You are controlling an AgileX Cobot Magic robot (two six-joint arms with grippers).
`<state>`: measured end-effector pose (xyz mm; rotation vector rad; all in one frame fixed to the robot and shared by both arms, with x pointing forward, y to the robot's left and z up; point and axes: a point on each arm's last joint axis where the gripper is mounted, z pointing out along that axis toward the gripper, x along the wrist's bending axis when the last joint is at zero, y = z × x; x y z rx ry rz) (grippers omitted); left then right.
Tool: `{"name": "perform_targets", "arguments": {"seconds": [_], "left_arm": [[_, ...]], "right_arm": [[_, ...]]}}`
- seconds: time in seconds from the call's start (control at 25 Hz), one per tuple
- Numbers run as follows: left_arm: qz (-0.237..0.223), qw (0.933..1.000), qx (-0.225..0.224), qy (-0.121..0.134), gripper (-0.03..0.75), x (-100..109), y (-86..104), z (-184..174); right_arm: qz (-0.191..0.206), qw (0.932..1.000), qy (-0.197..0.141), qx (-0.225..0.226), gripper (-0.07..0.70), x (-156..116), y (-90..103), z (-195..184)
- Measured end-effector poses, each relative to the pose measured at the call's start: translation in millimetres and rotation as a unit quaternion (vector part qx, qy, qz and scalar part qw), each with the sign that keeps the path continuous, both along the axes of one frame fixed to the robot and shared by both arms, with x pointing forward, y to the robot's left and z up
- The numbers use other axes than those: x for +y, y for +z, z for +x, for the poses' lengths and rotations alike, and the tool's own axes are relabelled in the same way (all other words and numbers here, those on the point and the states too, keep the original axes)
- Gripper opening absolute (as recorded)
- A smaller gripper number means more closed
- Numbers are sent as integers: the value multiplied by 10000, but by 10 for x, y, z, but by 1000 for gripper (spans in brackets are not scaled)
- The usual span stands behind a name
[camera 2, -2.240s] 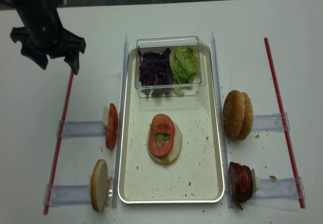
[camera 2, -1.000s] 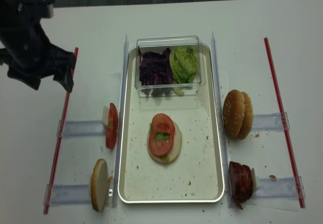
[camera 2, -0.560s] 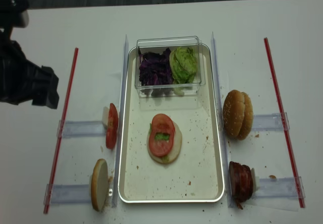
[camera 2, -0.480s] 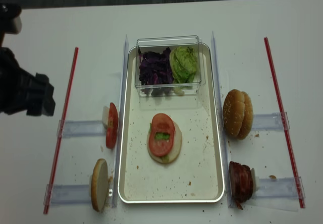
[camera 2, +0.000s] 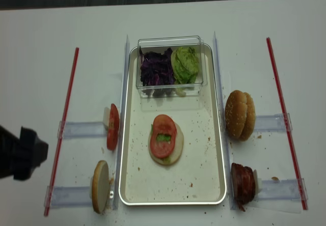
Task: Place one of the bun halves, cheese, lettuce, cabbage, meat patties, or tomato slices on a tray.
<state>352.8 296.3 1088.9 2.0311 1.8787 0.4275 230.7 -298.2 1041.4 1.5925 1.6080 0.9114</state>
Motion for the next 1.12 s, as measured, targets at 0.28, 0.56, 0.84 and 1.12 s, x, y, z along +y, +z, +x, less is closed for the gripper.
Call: {"name": "perform_targets", "arguments": {"seconds": [0.28, 0.56, 0.84, 1.12], "left_arm": [[-12, 9988, -486, -3, 565, 5, -242, -442], [-74, 9939, -1098, -52, 565, -2, -399, -769], [-187, 9852, -1694, -185, 565, -29, -465, -1000], [-180, 9765, -2136, -209, 565, -28, -482, -1132]], "right_arm": [[0, 10000, 0, 0, 193, 0, 0, 0], [0, 10000, 0, 0, 193, 0, 0, 0], [0, 10000, 0, 0, 193, 0, 0, 0], [0, 10000, 0, 0, 193, 0, 0, 0]]}}
